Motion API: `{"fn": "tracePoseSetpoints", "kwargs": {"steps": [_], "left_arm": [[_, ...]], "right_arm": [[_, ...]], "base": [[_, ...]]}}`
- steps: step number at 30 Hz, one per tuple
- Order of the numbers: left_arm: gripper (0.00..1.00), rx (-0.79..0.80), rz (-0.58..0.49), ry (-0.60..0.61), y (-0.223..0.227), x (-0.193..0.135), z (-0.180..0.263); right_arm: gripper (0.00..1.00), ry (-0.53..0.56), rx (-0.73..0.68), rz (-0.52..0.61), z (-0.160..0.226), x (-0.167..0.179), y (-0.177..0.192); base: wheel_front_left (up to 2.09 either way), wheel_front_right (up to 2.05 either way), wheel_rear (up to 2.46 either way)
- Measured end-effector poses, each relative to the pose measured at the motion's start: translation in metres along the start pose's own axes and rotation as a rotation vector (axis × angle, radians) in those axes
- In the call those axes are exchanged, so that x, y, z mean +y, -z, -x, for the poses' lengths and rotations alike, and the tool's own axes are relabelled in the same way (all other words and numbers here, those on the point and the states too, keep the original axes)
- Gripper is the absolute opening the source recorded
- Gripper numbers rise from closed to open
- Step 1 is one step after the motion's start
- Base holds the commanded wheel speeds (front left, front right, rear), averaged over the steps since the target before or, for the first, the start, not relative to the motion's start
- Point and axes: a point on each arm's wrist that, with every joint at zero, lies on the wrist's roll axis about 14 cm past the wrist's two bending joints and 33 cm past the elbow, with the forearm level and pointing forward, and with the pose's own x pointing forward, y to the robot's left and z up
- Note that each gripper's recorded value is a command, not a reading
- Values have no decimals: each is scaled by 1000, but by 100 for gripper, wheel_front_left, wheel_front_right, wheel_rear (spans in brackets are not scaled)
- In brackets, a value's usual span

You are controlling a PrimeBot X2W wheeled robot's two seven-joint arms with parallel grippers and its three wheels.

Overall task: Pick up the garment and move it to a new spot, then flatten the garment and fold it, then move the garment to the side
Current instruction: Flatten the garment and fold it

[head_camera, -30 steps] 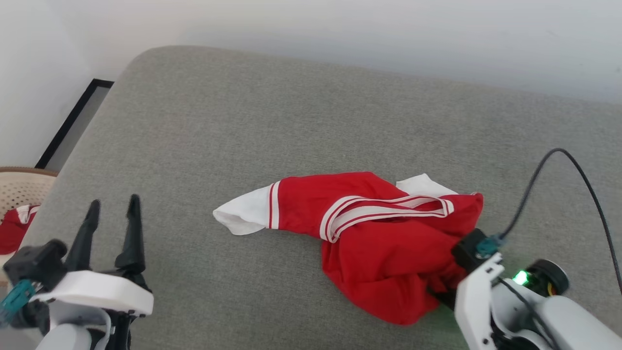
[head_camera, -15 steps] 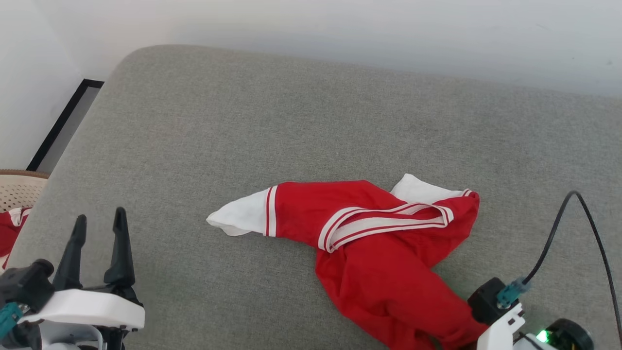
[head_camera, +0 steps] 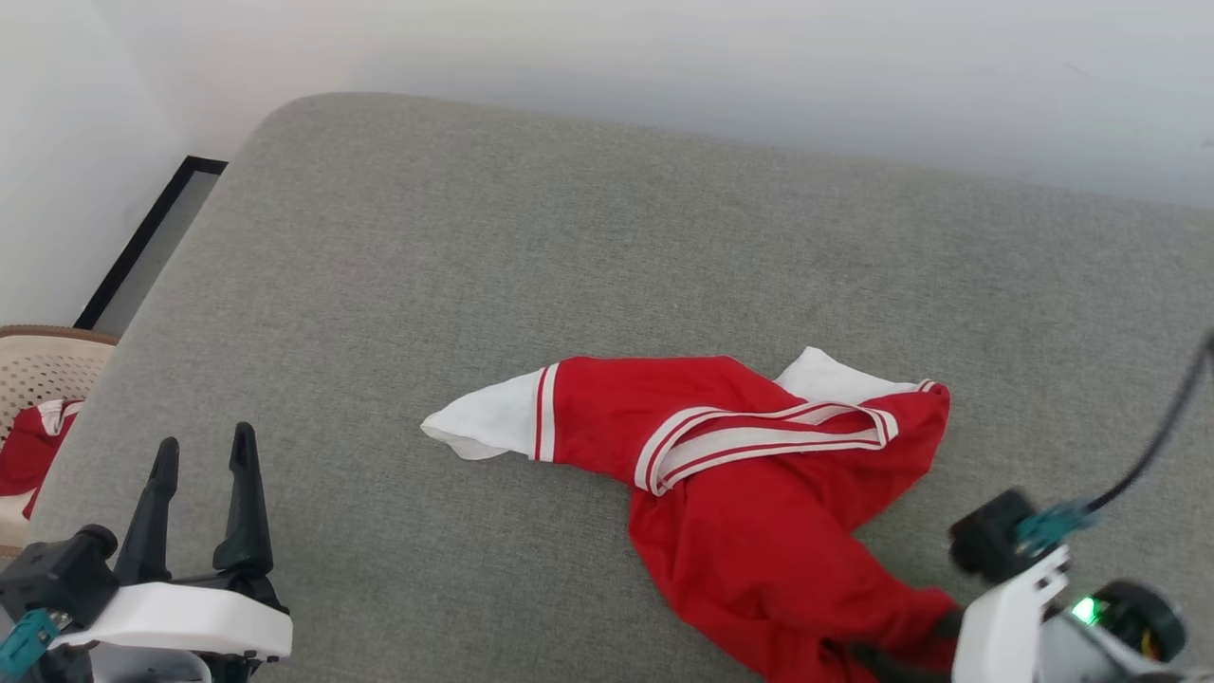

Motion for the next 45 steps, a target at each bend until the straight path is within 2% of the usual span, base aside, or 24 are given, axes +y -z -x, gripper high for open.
{"fn": "tracePoseSetpoints", "kwargs": {"steps": [4, 8, 12, 15, 20, 27, 34, 42, 43, 44, 45], "left_arm": [[100, -7, 8, -5, -1, 2, 2], [100, 3, 11, -5, 3, 3, 4], [100, -1, 11, -2, 2, 3, 2], [100, -1, 14, 0, 3, 2, 1], [100, 1, 12, -3, 5, 3, 1], [100, 22, 19, -15, 14, 4, -2], [100, 37, 25, -23, 21, 3, -8], [100, 52, 21, -48, 28, 7, -11], [100, 53, 22, -50, 28, 7, -11], [100, 55, 22, -53, 29, 7, -11], [100, 55, 22, -54, 30, 7, -11]], "right_arm": [[100, 13, -116, 21, 17, -1, -34], [100, 97, -246, 94, 30, -19, -80], [100, 139, -331, 123, 27, -37, -115], [100, 160, -329, 149, 15, -51, -128], [100, 156, -189, 173, -12, -68, -117], [100, 176, -158, 199, -32, -92, -132], [100, 142, -51, 209, -69, -100, -131], [100, 87, 137, 242, -114, -96, -106], [58, 87, 152, 253, -117, -96, -106], [0, 82, 161, 268, -119, -94, -105], [0, 84, 158, 270, -120, -95, -106]], "base": [[0, 0, 0], [0, 0, 0], [0, 0, 0], [0, 0, 0], [0, 0, 0], [0, 0, 0], [0, 0, 0], [0, 0, 0], [0, 0, 0], [0, 0, 0], [0, 0, 0]]}}
